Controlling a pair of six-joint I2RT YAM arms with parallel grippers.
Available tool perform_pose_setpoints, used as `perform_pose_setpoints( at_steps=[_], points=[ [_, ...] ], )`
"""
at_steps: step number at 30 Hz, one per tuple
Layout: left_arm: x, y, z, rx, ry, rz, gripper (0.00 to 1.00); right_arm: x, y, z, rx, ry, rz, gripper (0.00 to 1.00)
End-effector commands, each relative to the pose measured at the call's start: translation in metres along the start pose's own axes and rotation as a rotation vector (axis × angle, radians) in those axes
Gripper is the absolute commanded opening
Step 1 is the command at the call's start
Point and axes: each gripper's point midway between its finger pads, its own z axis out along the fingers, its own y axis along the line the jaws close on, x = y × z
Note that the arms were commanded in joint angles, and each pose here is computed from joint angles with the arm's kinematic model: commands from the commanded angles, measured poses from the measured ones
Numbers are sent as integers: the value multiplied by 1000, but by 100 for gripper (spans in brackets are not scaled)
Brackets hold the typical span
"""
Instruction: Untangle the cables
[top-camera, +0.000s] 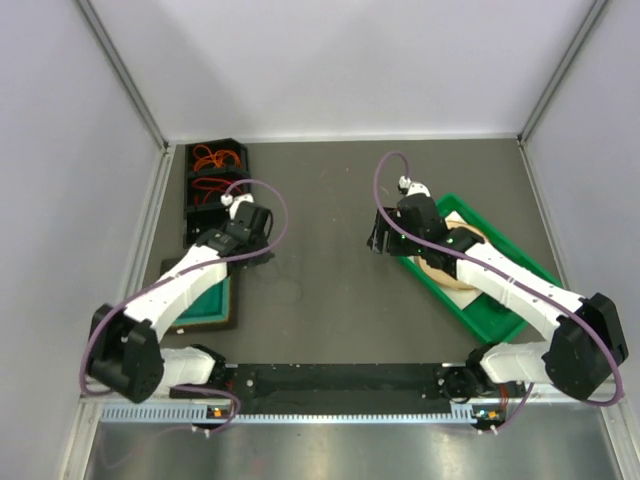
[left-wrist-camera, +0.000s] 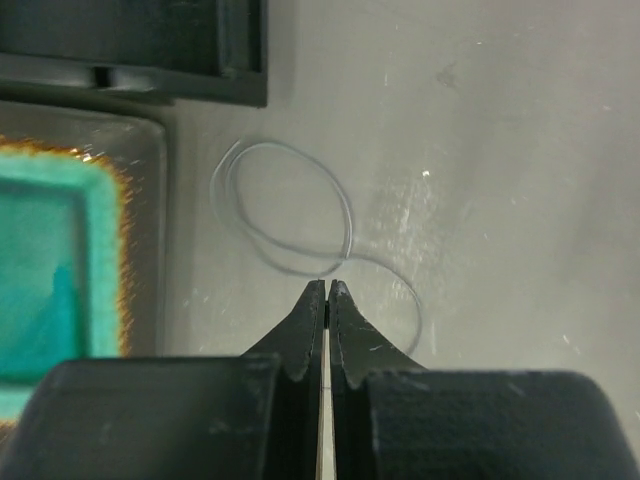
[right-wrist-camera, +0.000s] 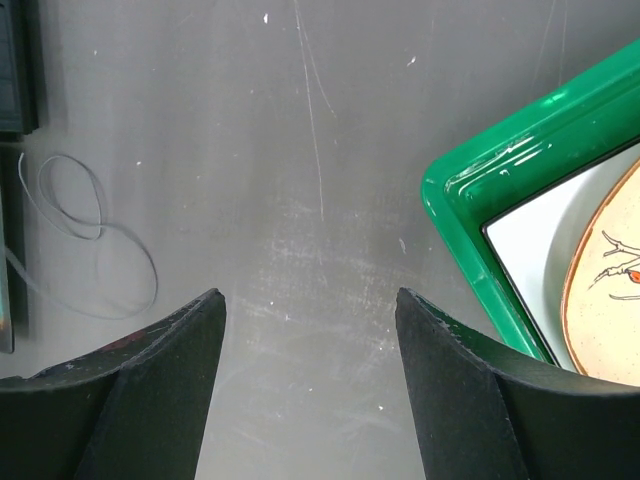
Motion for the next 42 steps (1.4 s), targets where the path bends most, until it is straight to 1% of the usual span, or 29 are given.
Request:
perform_pose_setpoints(
  at_steps=[1, 4, 5, 6, 8, 11, 15, 18, 21, 22, 24, 25, 27, 33, 36, 38, 42],
  points=[
    [-14, -17, 26, -30, -67, -6, 7, -7, 8, 0, -25, -32, 6, 68],
    [-9, -19, 37, -65, -29, 32, 22, -6, 4, -1, -12, -33, 8, 68],
    [-6, -19, 40, -73, -21, 38, 33, -6, 3, -1, -8, -34, 8, 68],
    [-3, -19, 42, -85, -11, 47, 37, -4, 3, -1, -7, -33, 8, 68],
    [0, -17, 44, -95, -5, 48, 51, -5, 2, -2, -4, -35, 9, 68],
    [0, -13, 42, -117, -9, 36, 68, -4, 2, -1, -5, -32, 9, 68],
    [5, -6, 39, -138, -6, 2, 75, -4, 4, 0, -9, -32, 8, 68],
    [17, -7, 47, -142, 26, 19, 77, -5, 5, 1, -13, -30, 9, 68],
    [29, -4, 53, -189, 48, 36, 80, -5, 6, 1, -17, -28, 8, 68],
    [30, -2, 53, -202, 45, 32, 85, -5, 5, 1, -13, -27, 8, 68],
    [30, 6, 53, -253, 24, 1, 91, -5, 4, 0, -9, -32, 8, 68],
    [30, 11, 53, -275, 15, -9, 95, -5, 4, 0, -8, -31, 6, 68],
    [27, 16, 53, -303, -13, -34, 96, -3, 3, 1, -4, -24, 5, 68],
    [30, 20, 60, -322, -24, -46, 98, -4, 3, 0, -4, -28, 6, 68],
    [32, 21, 68, -328, -10, -42, 99, -4, 3, 0, -6, -28, 6, 68],
    [36, 25, 75, -342, 20, -49, 99, -4, 3, 0, -6, -28, 5, 68],
    [44, 16, 87, -275, 69, -56, 99, -5, 2, -2, -1, -31, 2, 68]
  ],
)
